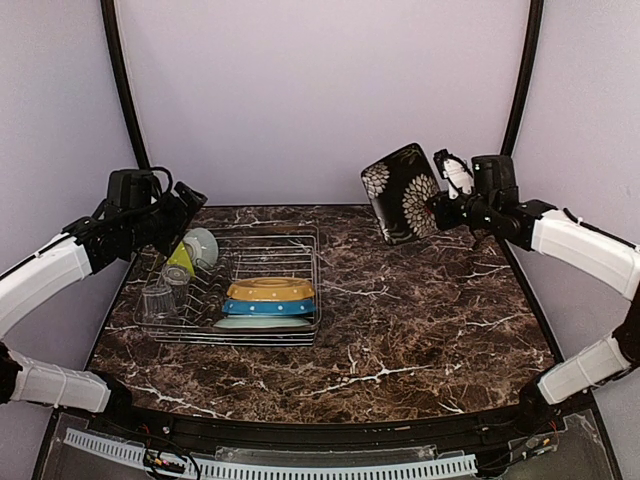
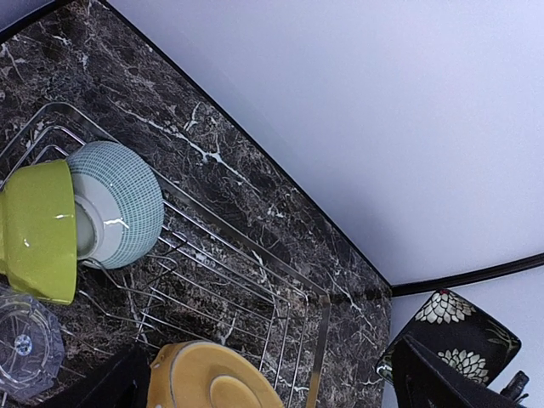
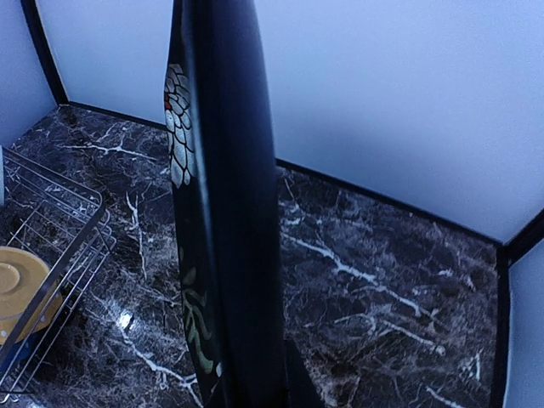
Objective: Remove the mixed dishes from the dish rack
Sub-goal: Place the plate at the center of the board.
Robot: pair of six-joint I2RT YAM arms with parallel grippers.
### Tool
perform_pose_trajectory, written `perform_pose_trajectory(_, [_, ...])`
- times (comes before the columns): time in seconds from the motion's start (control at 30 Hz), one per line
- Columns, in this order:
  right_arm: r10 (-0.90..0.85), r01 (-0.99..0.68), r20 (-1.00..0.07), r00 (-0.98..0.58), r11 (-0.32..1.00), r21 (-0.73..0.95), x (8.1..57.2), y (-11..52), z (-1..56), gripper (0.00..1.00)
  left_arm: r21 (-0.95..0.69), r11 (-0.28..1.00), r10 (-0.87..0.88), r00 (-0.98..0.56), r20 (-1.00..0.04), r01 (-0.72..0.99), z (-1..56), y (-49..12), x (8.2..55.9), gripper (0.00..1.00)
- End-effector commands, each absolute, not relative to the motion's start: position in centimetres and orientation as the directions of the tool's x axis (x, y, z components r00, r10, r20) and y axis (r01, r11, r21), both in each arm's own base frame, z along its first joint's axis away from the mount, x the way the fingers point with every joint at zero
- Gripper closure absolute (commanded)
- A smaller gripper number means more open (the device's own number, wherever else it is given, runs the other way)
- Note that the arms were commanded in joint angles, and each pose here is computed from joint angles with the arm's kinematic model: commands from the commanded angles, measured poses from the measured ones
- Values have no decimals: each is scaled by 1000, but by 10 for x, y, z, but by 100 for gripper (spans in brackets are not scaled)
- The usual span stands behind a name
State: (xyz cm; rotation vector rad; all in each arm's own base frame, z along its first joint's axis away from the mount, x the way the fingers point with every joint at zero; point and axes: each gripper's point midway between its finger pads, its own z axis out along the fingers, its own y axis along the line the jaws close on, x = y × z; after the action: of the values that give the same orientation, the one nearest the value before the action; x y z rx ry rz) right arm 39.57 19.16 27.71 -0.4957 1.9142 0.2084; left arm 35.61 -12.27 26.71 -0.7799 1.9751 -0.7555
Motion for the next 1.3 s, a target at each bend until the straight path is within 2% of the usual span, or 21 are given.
perform_pose_trajectory(0.0, [74, -441, -935, -347, 867, 233, 400, 174, 308, 100, -745, 629, -747, -437, -501, -220, 265, -121, 354, 0])
perform_pose_trajectory(0.1, [149, -421, -881, -448, 835, 355, 409, 162, 284, 100, -743, 630, -746, -440, -500, -224, 263, -121, 353, 0])
perform_pose_trajectory(0.27, [247, -378, -727, -641, 723, 578, 423, 159, 237, 100, -745, 630, -747, -436, -502, -221, 262, -120, 352, 0])
perform_pose_trajectory(0.37, [290, -370, -684, -670, 668, 646, 431, 161, 225, 100, -740, 635, -743, -435, -508, -221, 262, -119, 352, 0])
perform_pose_trajectory(1.03, [285, -286, -475, -833, 514, 809, 487, 192, 149, 100, -728, 645, -738, -435, -516, -232, 256, -117, 351, 0])
perform_pose_trajectory(1.27, [277, -246, -423, -863, 502, 830, 497, 196, 119, 100, -719, 653, -734, -435, -522, -238, 255, -115, 349, 0])
